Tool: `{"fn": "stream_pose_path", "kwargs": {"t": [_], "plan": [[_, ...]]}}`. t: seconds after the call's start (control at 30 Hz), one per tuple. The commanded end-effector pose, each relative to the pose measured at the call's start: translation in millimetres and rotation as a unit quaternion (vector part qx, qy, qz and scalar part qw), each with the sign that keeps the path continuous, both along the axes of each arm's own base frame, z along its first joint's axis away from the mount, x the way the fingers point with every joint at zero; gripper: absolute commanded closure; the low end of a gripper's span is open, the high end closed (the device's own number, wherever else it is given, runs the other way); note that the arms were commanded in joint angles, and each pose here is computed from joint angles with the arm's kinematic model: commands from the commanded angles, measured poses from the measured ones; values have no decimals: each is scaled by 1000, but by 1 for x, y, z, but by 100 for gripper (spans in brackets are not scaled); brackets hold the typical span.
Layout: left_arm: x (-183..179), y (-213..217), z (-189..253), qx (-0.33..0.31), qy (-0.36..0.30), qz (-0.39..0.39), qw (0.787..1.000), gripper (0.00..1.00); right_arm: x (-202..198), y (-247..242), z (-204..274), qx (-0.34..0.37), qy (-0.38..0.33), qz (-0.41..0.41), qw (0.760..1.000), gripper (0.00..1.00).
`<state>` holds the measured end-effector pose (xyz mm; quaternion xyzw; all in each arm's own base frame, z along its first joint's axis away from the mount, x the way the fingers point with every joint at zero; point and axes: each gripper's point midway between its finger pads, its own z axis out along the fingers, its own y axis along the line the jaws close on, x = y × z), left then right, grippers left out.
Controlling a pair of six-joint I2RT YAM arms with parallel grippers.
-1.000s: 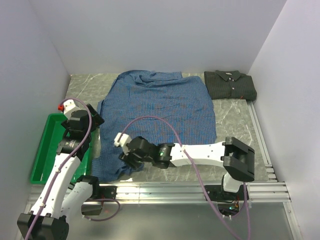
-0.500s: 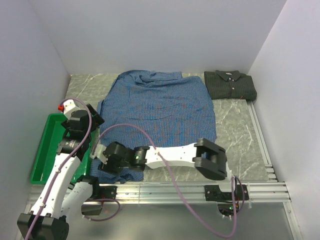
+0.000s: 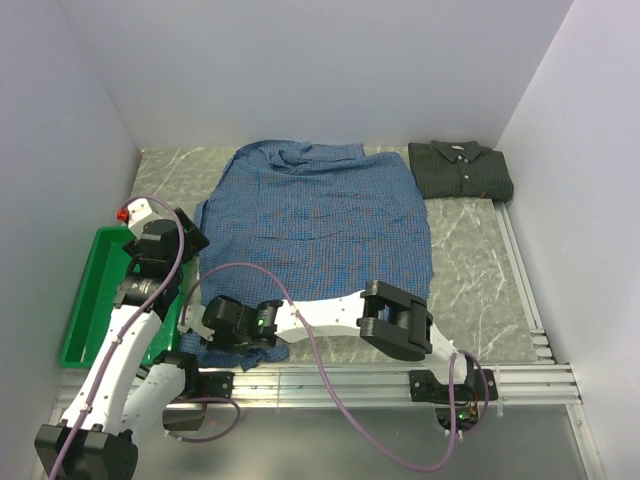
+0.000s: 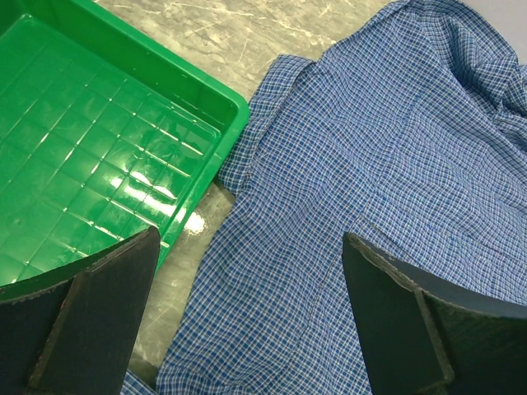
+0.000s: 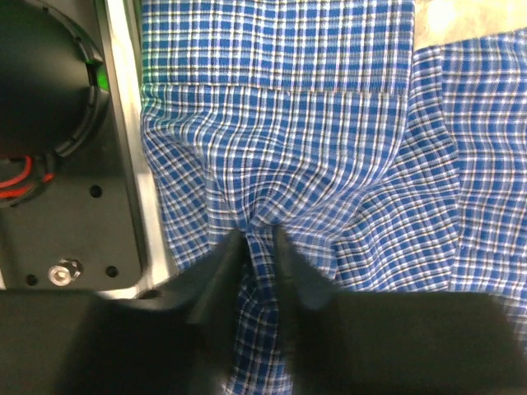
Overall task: Fold and stack the long sleeve shirts
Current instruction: Flatten the shirt out
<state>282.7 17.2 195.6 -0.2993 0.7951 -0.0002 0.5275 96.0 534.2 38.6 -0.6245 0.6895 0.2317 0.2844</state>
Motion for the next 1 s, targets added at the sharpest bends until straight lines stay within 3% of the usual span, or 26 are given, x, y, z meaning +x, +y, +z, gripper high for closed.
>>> {"fn": "stream_pose_path", "kwargs": {"t": [0.0,0.03,0.1,0.43,0.8,0.87,0.93,0.97], "plan": [[5,-2,13,-7,-19,-4,1000,2,-1,14,18,22,-8,6,1000,81],[5,-2,12,-7,-18,-5,1000,2,-1,15,25,27,-10,7,1000,92],[5,-2,12,-7,-19,-4,1000,2,-2,14,35,36,-14,7,999,99],[5,-5,11,-9,-18,-14,1000,2,8,-17,129,124,-36,-49,990,100],[7,-12,5,-14,-11,-34,999,2,5,-53,94,98,8,-110,989,88],[8,-16,3,-20,-5,-42,999,2,-5,-56,90,87,27,-97,991,81],[7,-22,-3,-31,7,-54,998,2,-7,-60,93,84,35,-99,991,63],[6,-30,-5,-52,14,-68,996,1,-6,-65,94,79,35,-105,991,59]]}}
